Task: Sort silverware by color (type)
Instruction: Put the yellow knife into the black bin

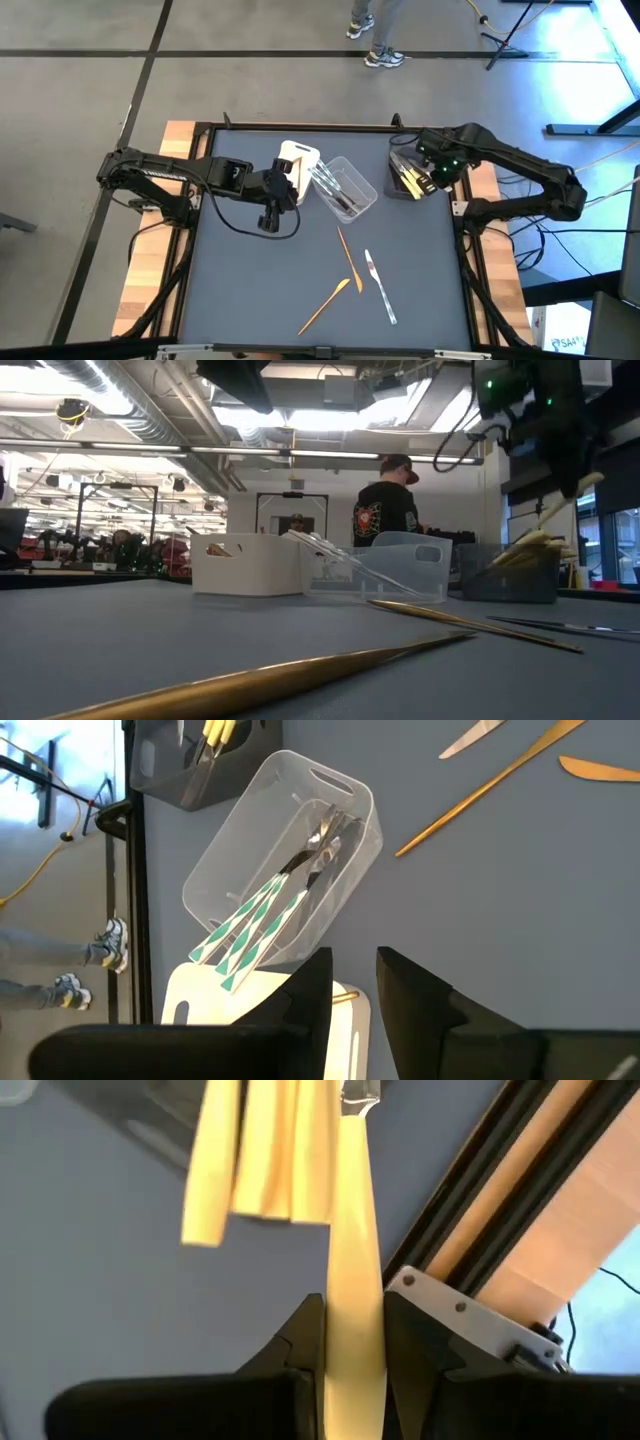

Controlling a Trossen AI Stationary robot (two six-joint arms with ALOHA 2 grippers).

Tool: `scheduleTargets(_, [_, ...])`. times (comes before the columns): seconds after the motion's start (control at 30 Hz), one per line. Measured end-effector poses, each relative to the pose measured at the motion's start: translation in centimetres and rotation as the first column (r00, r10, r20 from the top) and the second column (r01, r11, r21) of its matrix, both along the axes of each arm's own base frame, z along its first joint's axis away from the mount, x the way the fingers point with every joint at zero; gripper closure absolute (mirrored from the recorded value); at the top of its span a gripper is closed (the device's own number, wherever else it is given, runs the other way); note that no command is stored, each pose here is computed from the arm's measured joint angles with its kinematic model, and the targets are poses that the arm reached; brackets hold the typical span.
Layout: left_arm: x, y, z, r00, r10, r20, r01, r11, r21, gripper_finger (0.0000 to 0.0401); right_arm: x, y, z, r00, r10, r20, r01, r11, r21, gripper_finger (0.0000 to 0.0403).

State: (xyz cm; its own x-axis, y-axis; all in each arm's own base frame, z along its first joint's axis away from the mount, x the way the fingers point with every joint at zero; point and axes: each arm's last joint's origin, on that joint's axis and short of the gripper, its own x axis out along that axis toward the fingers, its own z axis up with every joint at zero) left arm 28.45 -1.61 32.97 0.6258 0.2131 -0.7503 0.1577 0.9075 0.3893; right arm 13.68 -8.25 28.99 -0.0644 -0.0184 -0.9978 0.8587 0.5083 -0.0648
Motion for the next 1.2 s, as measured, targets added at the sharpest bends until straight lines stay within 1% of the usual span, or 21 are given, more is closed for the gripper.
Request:
scheduleTargets(0.13, [0.1,0.0,0.1,1.000,0.000,0.010,0.000,1.000,-0.001,0.0325,-0.4,-1.1,-1.2,1.000,-0.013,0.024,0.012,1.000,0.019,0.0338])
scheduleTargets(0.2, [0.2,0.0,0.1,1.000,0.000,0.021,0.000,1.000,-0.002,0.0325,-0.3,-1.6,-1.5,0.998,-0.013,0.064,0.011,1.000,0.024,0.0338])
scheduleTargets(0.37, [0.3,0.0,0.2,0.999,0.000,0.036,0.000,1.000,-0.003,0.0325,0.0,-2.7,-2.0,0.984,-0.052,0.173,0.050,0.999,0.017,0.0338])
scheduleTargets(0.47, [0.4,0.0,0.3,0.999,0.000,0.053,0.000,1.000,-0.004,0.0325,0.3,-3.1,-2.3,0.977,-0.066,0.205,0.060,0.998,0.034,0.0338])
scheduleTargets(0.53, [0.4,0.0,0.4,0.998,0.000,0.058,0.000,1.000,-0.004,0.0325,0.6,-3.3,-2.5,0.977,-0.068,0.203,0.060,0.997,0.043,0.0338])
scheduleTargets(0.7, [0.5,0.0,0.4,0.998,0.001,0.068,-0.001,1.000,-0.007,0.0325,1.5,-4.0,-3.7,0.987,-0.072,0.147,0.061,0.995,0.082,0.0338])
scheduleTargets(0.8, [0.5,0.0,0.4,0.997,0.029,0.075,-0.027,0.999,-0.032,0.0325,2.0,-4.4,-4.4,0.989,-0.074,0.127,0.063,0.994,0.094,0.0338])
scheduleTargets(0.97, [0.5,0.0,0.4,0.994,0.065,0.083,-0.060,0.996,-0.064,0.0325,2.8,-5.1,-5.0,0.986,-0.072,0.147,0.061,0.995,0.079,0.0338])
scheduleTargets(1.2, [0.5,0.0,0.4,0.991,0.101,0.089,-0.092,0.991,-0.096,0.0325,3.1,-5.4,-5.4,0.987,-0.072,0.144,0.061,0.995,0.081,0.0338])
